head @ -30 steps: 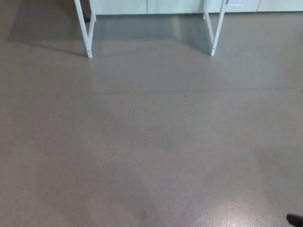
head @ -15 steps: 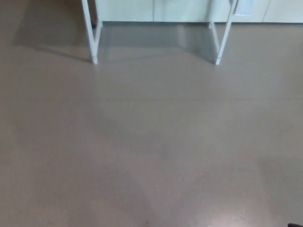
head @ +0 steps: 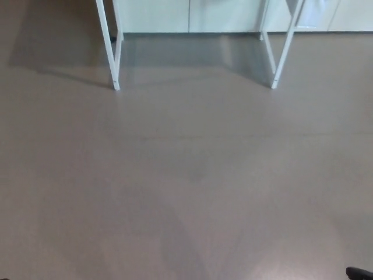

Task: The robot walk towards a table in front and uses its left hand to pick up the pot from the base and places it on the table

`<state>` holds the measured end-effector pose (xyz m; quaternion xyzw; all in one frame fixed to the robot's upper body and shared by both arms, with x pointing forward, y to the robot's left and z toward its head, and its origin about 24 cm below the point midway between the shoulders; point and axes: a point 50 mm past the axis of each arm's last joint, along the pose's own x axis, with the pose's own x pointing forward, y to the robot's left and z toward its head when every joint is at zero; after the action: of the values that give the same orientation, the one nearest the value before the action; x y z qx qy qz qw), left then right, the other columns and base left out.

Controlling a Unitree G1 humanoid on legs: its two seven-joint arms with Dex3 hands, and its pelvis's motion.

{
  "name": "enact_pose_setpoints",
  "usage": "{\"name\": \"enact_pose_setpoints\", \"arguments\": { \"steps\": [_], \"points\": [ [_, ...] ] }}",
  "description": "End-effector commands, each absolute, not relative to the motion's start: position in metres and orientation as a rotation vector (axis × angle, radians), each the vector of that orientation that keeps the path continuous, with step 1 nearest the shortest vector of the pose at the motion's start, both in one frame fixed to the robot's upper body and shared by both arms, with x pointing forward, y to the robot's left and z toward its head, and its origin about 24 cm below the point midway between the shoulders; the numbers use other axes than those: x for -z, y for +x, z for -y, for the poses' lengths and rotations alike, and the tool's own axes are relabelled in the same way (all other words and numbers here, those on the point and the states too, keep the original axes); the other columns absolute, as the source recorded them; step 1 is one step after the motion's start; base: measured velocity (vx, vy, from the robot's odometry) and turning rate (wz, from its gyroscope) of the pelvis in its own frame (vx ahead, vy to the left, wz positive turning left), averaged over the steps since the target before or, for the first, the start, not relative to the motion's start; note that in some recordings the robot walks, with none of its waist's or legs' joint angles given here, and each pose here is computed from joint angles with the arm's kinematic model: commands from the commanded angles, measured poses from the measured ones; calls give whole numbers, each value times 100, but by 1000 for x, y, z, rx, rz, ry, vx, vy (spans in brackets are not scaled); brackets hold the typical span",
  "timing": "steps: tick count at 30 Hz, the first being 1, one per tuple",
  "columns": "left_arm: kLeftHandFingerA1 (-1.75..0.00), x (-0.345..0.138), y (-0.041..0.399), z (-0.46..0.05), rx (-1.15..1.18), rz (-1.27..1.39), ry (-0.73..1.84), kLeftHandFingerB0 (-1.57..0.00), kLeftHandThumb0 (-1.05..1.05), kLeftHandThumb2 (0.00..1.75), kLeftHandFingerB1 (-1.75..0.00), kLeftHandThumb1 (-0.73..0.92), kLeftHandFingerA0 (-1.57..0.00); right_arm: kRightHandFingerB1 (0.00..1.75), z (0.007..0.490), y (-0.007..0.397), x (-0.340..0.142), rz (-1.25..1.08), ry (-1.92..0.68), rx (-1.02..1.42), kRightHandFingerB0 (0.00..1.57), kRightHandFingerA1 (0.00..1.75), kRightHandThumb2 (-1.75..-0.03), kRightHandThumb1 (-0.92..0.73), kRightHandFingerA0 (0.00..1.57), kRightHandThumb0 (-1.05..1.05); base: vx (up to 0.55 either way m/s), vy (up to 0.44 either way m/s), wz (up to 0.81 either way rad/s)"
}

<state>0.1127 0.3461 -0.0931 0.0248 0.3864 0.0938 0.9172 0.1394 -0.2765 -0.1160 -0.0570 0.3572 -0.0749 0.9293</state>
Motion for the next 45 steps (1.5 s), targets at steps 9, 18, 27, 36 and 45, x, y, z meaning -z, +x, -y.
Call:
{"name": "enact_pose_setpoints", "arguments": {
  "steps": [9, 18, 27, 36, 45],
  "points": [
    [-44, 89, 121, -348, -195, -769, 67, -41, -8, 57, -38, 57, -52, 42, 284, 147, 112, -726, -160, 176, 38, 46, -59, -69, 44, -6, 355, -98, 12],
    [-45, 88, 123, -349, -197, -770, 86, -43, -9, 57, -39, 54, -57, 43, 282, 150, 111, -709, -184, 158, 40, 48, -59, -69, 44, -6, 365, 196, -26],
    [-46, 90, 113, -348, -180, -791, 117, -46, -13, 58, -42, 54, -57, 42, 281, 140, 116, -739, -175, 161, 39, 47, -58, -70, 46, -2, 319, 84, 8],
    [-47, 92, 108, -349, -162, -808, 117, -43, -19, 61, -42, 56, -53, 43, 281, 134, 118, -752, -204, 145, 38, 48, -60, -71, 45, -4, 432, -78, 21],
    [-48, 93, 104, -347, -148, -813, 109, -44, -18, 61, -43, 57, -52, 42, 282, 128, 120, -769, -199, 150, 39, 47, -59, -72, 45, -2, 299, 72, -12]
  ]
}}
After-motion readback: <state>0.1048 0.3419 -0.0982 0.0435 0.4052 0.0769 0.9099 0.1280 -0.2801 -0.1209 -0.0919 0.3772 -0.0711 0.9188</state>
